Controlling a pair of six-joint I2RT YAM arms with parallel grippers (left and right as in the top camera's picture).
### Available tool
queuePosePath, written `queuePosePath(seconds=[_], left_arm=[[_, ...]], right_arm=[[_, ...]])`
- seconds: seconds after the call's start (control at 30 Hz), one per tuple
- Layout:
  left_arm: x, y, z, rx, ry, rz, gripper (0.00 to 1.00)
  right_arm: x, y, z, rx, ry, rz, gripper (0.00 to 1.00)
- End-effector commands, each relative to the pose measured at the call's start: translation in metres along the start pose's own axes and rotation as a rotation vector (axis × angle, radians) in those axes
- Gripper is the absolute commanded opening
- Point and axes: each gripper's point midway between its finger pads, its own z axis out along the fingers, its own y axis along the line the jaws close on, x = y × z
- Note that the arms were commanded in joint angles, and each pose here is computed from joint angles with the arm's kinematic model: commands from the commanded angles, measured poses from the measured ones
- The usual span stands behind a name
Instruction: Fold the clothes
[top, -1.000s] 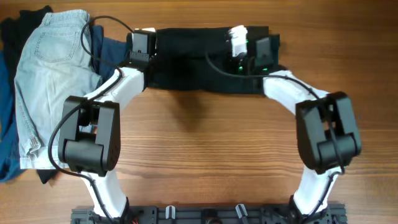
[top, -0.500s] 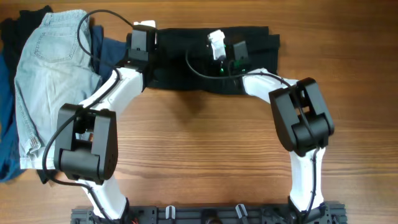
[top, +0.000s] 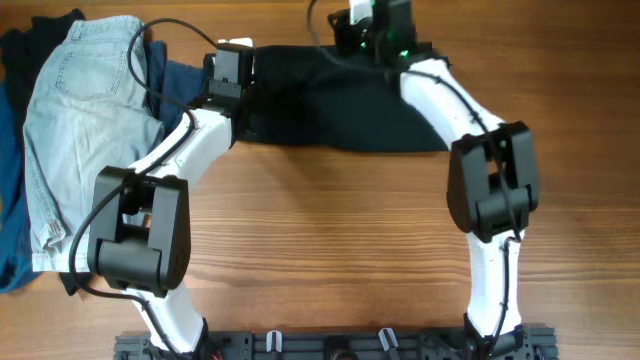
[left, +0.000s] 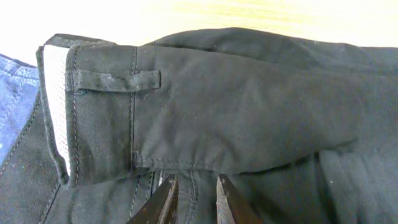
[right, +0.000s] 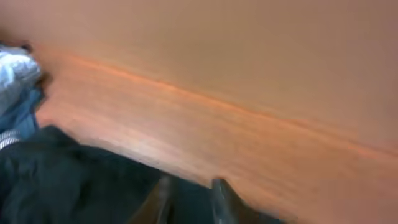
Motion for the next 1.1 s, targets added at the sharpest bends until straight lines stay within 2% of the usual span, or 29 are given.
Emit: queuePosePath(seconds=[0.0,0.03,0.07,0.13,0.2,0.37,0.47,0.57,0.67,0.77,1.07], left_arm=[[-0.002,-0.01,-0.009,0.039,0.002,0.001,0.19],[0.0,-0.011,-0.009,0.037,0.011,0.012,0.18],[0.0,-0.011,-0.009,0.037,0.015,0.011,0.17],[-0.01,-0.017,-0.018,0.046,0.038,0.007,0.15],[-0.038,-0.025,-0.04,0.042,0.054,-0.02,0.14],[-0.135,-0.042,-0.104,0.061,-0.06,-0.032,0.14],[-0.154,-0.048,-0.096,0.071,-0.093,-0.034,0.14],[-0.131,-0.049,-0.057,0.068,-0.009,-0.029,0.14],[-0.077,-0.056,-0.021,0.114,0.187,-0.025,0.11],[-0.044,-0.066,-0.005,0.15,0.301,-0.021,0.08],[0.005,-0.078,0.018,0.133,0.439,0.025,0.07]], right_arm=[[0.01,0.004,-0.02,-0.067,0.141,0.064,0.62],[0.016,0.006,-0.03,-0.067,0.195,0.083,0.88],[0.02,0.008,-0.04,-0.065,0.234,0.097,1.0],[0.021,0.015,-0.064,-0.064,0.292,0.116,0.99],[0.015,0.021,-0.083,-0.063,0.311,0.122,1.0],[0.013,0.028,-0.115,-0.057,0.358,0.155,1.0],[0.024,0.022,-0.123,-0.039,0.408,0.224,1.0],[0.033,0.015,-0.129,-0.026,0.448,0.25,1.0],[0.039,0.008,-0.134,-0.014,0.472,0.27,1.0],[0.041,0.0,-0.137,-0.002,0.478,0.286,1.0],[0.047,0.0,-0.138,0.002,0.501,0.293,1.0]])
